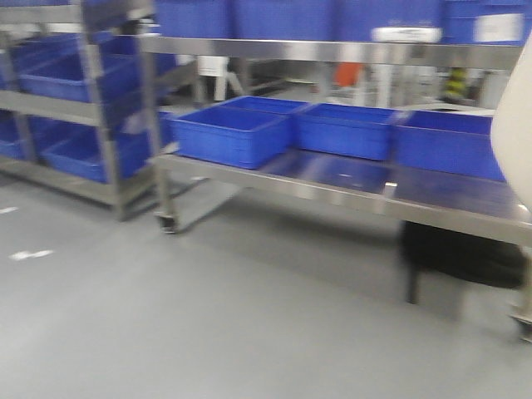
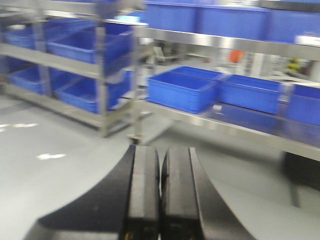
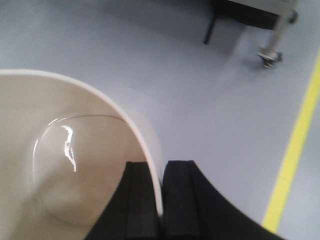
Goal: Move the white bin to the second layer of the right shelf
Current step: 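Turn the base past the blue-bin racks toward the windows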
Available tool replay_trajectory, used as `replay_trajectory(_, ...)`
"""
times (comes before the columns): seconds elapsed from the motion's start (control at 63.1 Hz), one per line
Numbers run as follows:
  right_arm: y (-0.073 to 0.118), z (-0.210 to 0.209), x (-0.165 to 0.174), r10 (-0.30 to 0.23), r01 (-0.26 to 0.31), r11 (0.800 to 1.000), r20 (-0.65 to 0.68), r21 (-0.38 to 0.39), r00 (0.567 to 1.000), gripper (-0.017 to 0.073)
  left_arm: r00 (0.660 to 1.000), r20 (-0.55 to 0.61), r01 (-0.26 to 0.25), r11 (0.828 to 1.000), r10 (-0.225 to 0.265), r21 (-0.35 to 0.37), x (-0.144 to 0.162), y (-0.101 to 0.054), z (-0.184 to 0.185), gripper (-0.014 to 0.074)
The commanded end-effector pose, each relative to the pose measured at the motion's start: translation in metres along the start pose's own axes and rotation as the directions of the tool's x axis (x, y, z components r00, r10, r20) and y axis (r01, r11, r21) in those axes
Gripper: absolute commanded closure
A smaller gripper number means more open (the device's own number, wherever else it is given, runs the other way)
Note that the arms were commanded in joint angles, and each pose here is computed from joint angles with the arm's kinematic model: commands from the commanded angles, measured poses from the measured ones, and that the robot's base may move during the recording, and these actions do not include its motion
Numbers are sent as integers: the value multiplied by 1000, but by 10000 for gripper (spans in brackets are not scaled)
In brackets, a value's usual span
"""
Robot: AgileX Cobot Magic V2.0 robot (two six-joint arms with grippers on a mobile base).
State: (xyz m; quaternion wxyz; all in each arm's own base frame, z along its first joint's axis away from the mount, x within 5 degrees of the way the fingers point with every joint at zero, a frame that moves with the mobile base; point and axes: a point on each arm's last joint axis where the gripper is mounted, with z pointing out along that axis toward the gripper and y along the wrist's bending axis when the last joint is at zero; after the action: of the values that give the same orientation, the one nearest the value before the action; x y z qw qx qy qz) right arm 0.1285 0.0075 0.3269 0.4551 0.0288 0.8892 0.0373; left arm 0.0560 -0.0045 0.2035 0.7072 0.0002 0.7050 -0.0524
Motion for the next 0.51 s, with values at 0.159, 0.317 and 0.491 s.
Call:
replay_trajectory(0.159,1,-7,-15,1,0,1000,116,-11,993,507,997,78,6,1000,-6,1,0,1,-1,509)
replay_trajectory(0.317,1,-7,-15,1,0,1000,116,-11,993,507,997,78,6,1000,-6,1,0,1,-1,509)
replay_trajectory(0.491,1,-7,-15,1,0,1000,116,-11,993,507,997,78,6,1000,-6,1,0,1,-1,509)
